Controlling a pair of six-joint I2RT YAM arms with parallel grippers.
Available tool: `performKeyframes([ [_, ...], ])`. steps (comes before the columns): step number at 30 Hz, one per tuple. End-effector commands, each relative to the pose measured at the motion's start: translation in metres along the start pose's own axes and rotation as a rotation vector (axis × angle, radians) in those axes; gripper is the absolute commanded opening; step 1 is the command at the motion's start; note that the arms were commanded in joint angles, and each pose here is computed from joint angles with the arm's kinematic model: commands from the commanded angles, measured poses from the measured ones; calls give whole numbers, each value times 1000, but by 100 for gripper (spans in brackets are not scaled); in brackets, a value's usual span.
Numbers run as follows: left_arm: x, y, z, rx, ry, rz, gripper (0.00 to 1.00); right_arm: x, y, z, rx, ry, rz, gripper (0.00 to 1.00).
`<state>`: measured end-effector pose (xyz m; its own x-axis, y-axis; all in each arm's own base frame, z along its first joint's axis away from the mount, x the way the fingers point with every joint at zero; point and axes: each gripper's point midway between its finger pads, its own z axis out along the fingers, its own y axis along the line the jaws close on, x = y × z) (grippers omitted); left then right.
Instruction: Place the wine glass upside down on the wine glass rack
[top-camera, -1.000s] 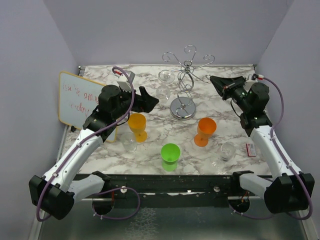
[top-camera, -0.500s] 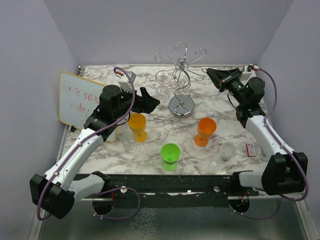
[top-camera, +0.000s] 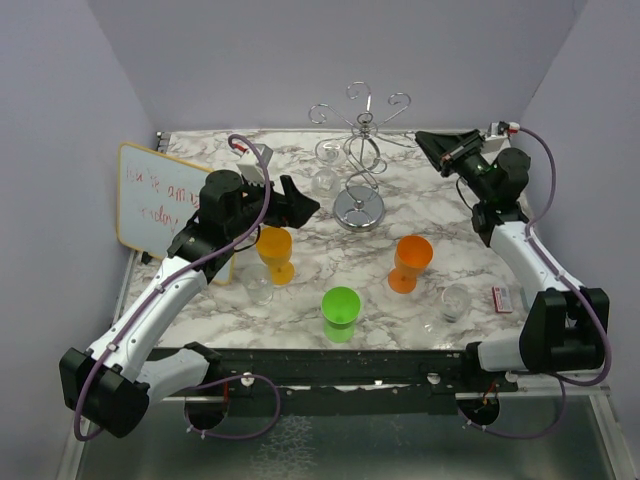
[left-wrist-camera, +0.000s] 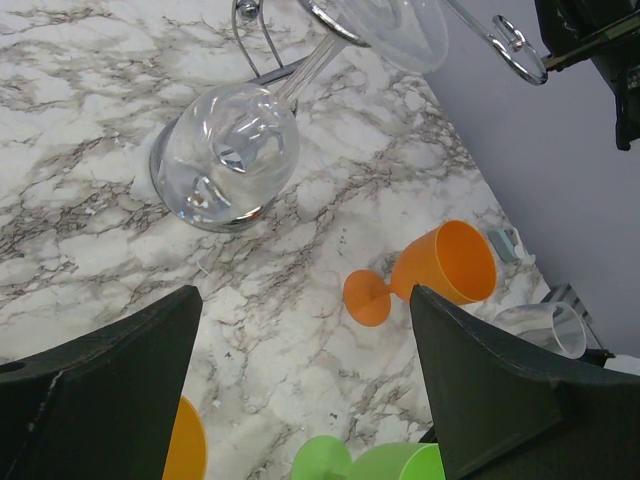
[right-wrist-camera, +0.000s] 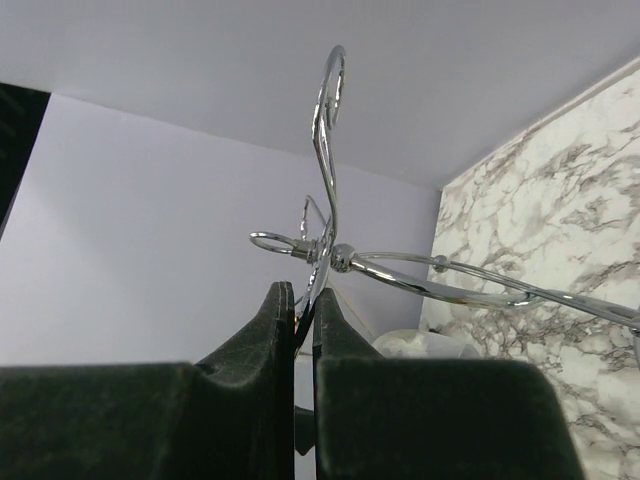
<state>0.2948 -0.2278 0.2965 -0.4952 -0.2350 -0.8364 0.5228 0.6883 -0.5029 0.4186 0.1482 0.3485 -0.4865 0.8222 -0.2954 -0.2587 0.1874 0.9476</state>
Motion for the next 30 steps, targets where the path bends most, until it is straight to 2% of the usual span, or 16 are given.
performKeyframes([
  [1, 0, -4, -4, 14, 14, 8, 86, 12, -90, -16, 236, 18, -13, 3],
  [5, -3, -6, -6, 12, 9, 13, 86, 3, -91, -24, 240, -7, -2, 10],
  [8, -6, -8, -8, 12, 8, 3, 88, 0, -80, -26, 212, -9, -15, 19],
  [18, -18, -17, -26, -11, 19, 12, 92, -3, -20, -42, 118, 67, -141, 68],
  [22, -10, -26, -36, 32, 71, 44, 99, 7, -17, -65, 190, 94, -228, 76],
  [30, -3, -31, -54, 58, 58, 76, 99, 12, -32, -133, 447, 66, -496, 85],
])
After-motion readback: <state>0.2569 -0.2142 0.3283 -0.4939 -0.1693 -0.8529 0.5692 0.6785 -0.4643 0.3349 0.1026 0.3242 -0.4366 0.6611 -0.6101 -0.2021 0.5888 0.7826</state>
